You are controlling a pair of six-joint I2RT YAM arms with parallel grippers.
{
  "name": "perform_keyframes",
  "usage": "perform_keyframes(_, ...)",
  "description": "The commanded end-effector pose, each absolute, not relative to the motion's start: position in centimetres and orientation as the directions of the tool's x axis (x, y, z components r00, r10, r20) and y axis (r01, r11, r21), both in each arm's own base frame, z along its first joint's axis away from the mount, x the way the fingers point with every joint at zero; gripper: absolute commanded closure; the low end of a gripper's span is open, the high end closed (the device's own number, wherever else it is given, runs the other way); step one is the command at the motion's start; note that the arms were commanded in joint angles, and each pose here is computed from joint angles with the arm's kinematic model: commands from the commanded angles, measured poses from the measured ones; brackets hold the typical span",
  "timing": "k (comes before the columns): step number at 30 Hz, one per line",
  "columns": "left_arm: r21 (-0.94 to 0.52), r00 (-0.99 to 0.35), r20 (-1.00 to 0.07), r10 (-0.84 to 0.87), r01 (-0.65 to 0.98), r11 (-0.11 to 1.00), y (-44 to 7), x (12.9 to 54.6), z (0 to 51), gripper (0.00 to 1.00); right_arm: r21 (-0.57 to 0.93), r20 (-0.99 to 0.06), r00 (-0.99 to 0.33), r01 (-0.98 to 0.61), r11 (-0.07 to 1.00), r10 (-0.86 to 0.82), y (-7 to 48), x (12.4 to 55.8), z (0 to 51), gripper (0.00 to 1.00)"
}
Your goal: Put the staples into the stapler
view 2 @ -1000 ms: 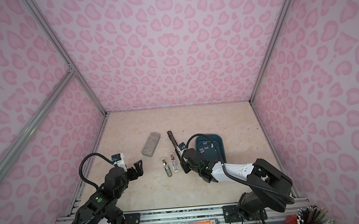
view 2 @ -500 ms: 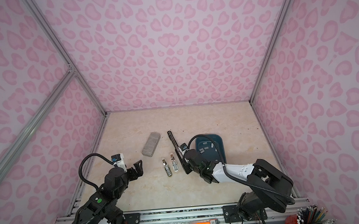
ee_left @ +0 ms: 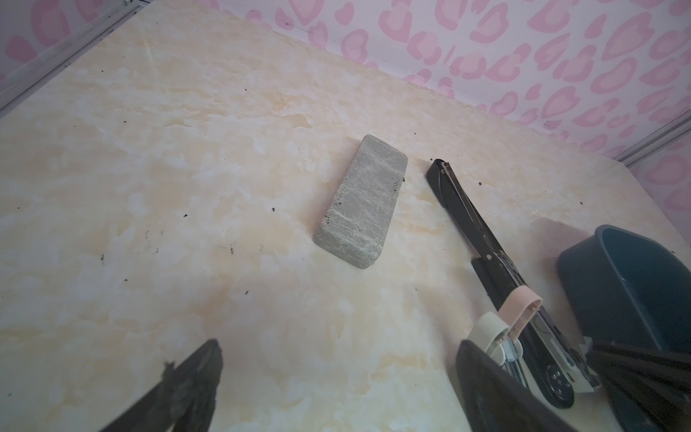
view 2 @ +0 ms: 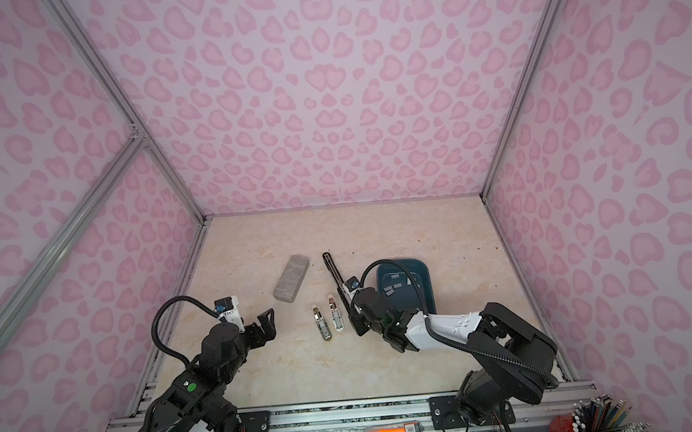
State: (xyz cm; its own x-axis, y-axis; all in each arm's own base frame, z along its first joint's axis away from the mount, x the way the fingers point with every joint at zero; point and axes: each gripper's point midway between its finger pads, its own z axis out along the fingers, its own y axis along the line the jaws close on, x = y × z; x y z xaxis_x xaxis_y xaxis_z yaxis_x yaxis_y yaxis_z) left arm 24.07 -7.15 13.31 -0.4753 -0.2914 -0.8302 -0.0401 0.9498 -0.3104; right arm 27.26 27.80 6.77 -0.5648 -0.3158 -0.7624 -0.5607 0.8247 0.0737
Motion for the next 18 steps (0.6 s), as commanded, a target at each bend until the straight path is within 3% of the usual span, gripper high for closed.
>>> perform_keyframes(1, -0.321, -0.458, -0.835, -0.305, -0.045, 0.946, -7.1, 24.27, 13.63, 0.01, 0.082, -0.771, -0.562, -0.553, 0.829, -0.299, 28.06, 27.56, 6.98, 0.98)
perform_keyframes(18, -0.32, -0.459, -0.835, -0.305, -0.046, 0.946, -7.08, 24.27, 13.6, 0.02, 0.063, -0.765, -0.559, -0.558, 0.828, -0.319, 28.42, 28.16, 7.02, 1.0)
